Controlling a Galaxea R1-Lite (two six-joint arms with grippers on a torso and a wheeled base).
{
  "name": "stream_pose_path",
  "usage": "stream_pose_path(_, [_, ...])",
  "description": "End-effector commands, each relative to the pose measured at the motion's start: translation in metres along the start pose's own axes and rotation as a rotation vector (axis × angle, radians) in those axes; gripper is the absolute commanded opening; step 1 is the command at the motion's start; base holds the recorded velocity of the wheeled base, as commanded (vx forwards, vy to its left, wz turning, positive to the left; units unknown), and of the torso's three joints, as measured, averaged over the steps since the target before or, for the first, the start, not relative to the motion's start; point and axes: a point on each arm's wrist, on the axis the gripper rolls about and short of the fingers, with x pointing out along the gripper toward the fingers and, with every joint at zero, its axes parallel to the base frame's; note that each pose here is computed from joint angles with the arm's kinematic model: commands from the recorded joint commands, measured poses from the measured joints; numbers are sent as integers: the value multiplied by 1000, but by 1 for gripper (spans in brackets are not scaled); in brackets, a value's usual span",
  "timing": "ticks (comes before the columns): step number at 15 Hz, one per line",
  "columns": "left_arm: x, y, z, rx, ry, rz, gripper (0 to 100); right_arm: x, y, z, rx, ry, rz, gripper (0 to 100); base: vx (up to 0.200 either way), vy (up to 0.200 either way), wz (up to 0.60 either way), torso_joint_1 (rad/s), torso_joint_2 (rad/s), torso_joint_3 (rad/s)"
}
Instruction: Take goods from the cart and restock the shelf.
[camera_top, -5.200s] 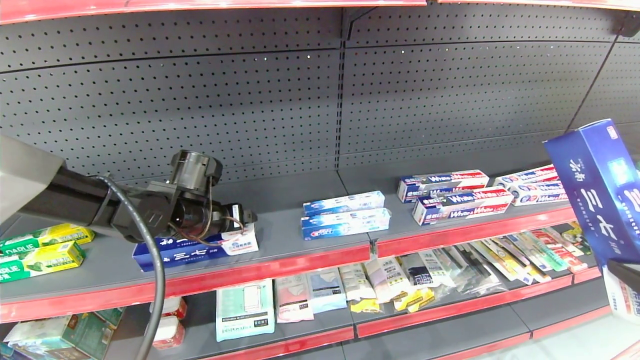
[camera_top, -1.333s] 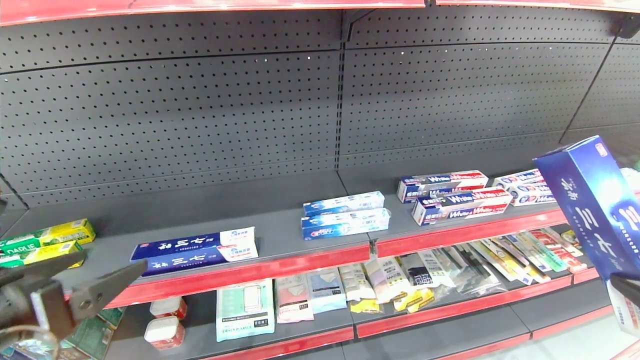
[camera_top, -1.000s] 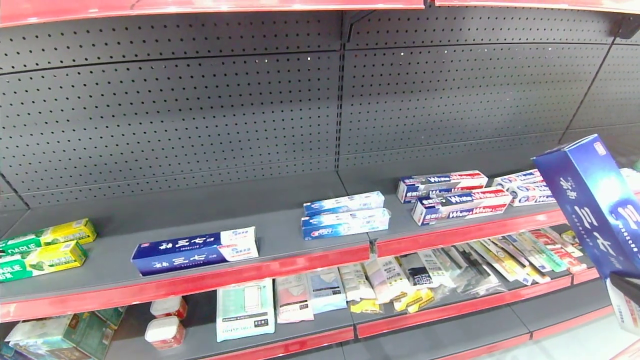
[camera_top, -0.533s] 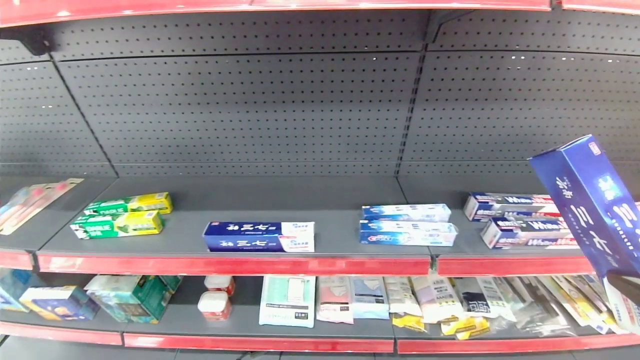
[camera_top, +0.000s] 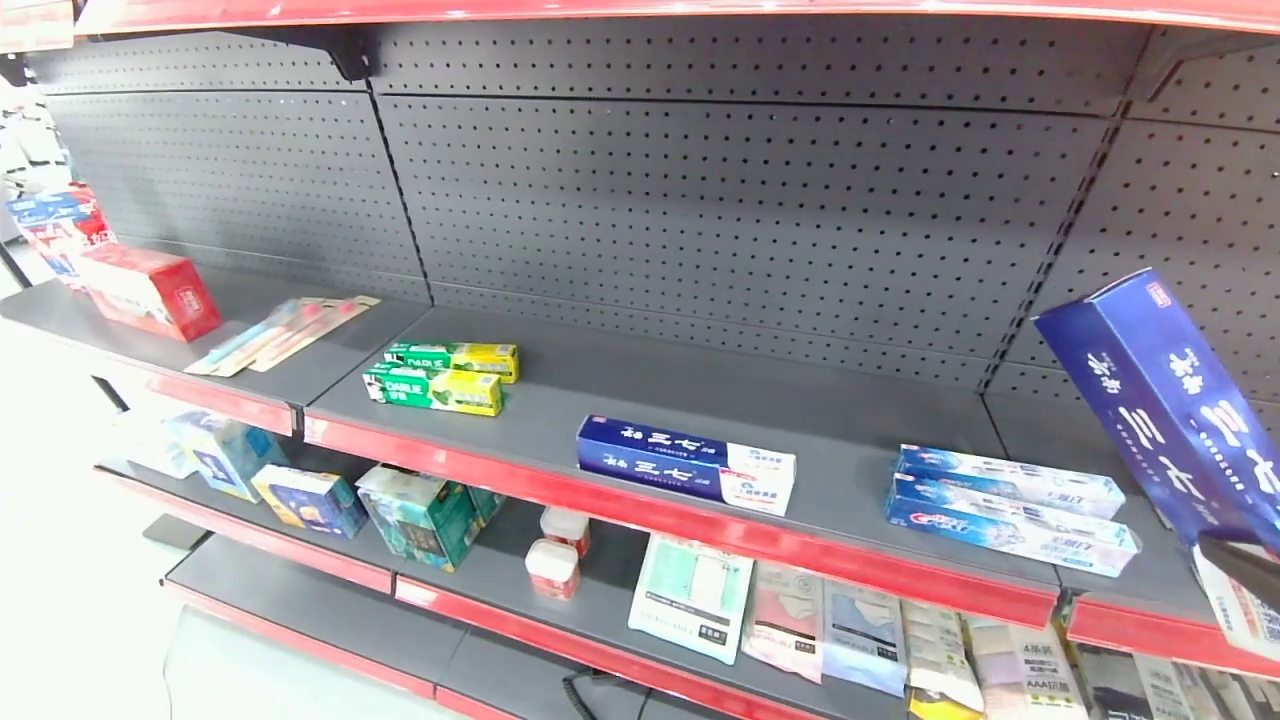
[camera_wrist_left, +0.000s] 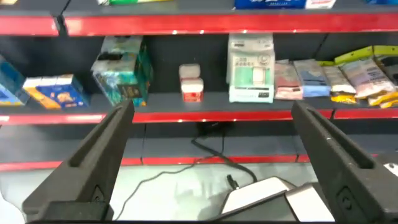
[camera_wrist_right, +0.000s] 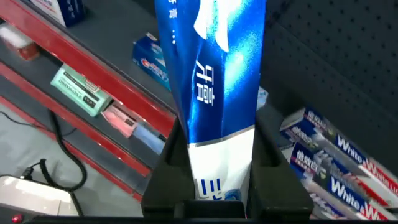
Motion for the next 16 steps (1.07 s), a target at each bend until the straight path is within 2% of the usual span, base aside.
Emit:
stream_pose_path(1, [0,0,-9,2,-7,2,100,4,-4,9,-11,-17,20,0,0,0,0,0,0,0])
stream_pose_path(2, [-1,0,-17,6,-24,2,100,9,-7,17,-30,-38,52,0,0,0,0,0,0,0])
stream_pose_path(3, [1,0,-24,23,-26,8,100,16,-11,26,-55,-49,74,0,0,0,0,0,0,0])
stream_pose_path(4, [4,0,-24,27,-48,23,100,23,-12,32,-87,-54,101,0,0,0,0,0,0,0])
stream_pose_path(5, [10,2,-27,25,-70,66,100,30,-10,38,-113,-59,135,0,0,0,0,0,0,0])
stream_pose_path(7, [24,5,-42,13,-84,192,100,48,-3,56,-135,-75,216,0,0,0,0,0,0,0])
stream_pose_path(8, [27,6,-44,-1,-105,235,100,63,1,65,-137,-69,257,0,0,0,0,0,0,0])
stream_pose_path(9, [27,6,-45,-17,-112,242,100,73,4,73,-127,-70,283,0,0,0,0,0,0,0])
stream_pose_path(11, [28,6,-45,-47,-122,228,100,86,8,83,-110,-93,298,0,0,0,0,0,0,0])
stream_pose_path(12, [28,5,-43,-46,-146,177,100,91,8,86,-109,-116,289,0,0,0,0,0,0,0])
stream_pose_path(13, [30,4,-44,-41,-154,133,100,93,10,87,-102,-126,305,0,0,0,0,0,0,0])
stream_pose_path(14, [32,3,-46,-31,-173,83,100,100,13,85,-67,-123,379,0,0,0,0,0,0,0])
stream_pose_path(15, [33,3,-47,-2,-184,55,100,105,16,83,-34,-129,459,0,0,0,0,0,0,0])
stream_pose_path(16, [33,3,-46,6,-179,64,100,110,17,82,-24,-118,480,0,0,0,0,0,0,0])
